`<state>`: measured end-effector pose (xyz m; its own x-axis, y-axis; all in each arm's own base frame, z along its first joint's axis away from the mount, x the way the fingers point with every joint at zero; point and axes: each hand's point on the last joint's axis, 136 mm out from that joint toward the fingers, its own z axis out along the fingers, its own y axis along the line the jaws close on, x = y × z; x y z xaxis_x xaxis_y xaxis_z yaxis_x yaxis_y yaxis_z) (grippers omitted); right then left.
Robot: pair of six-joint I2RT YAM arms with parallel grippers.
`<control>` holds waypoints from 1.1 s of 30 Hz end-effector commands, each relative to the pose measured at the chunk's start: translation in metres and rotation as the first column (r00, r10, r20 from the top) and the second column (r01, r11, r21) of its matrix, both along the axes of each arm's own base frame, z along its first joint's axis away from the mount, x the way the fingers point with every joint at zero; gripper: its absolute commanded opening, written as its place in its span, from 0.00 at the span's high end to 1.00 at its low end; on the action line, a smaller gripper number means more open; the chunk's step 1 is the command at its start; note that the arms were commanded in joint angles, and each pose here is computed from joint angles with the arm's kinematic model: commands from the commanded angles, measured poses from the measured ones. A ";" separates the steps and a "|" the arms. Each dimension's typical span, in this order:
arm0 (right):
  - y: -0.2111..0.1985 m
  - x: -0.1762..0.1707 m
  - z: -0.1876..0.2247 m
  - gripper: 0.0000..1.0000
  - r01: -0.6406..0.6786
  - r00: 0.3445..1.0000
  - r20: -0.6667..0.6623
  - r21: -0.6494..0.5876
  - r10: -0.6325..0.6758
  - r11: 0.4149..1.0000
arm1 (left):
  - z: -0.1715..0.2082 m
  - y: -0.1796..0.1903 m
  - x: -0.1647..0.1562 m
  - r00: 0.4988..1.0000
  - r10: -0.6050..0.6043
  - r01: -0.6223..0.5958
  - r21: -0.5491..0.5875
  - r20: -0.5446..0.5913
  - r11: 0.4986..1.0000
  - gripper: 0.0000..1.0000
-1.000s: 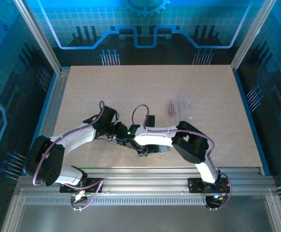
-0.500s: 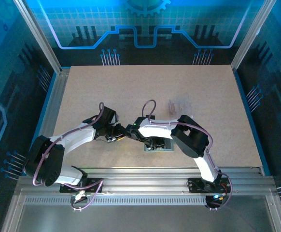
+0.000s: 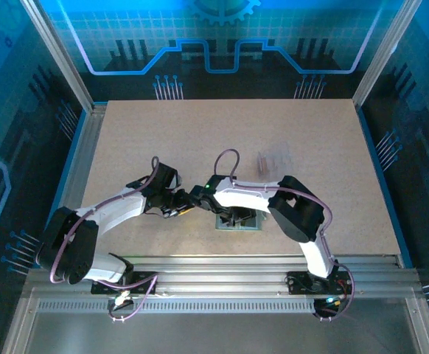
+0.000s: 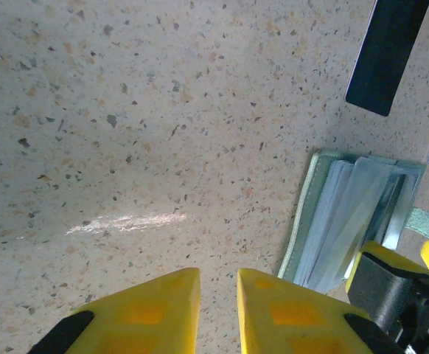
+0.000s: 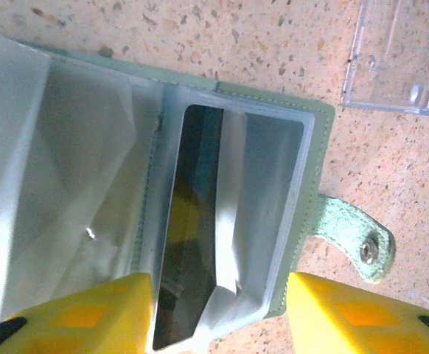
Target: Put the credit cards into the card holder
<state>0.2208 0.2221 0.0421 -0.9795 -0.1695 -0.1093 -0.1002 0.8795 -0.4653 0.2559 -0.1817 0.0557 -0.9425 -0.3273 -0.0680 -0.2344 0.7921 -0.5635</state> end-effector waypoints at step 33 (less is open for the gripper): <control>-0.078 0.014 0.008 1.00 0.081 0.995 0.054 -0.040 -0.079 0.996 | -0.022 -0.042 -0.040 0.970 -0.233 0.229 -0.066 -0.064 0.971 0.78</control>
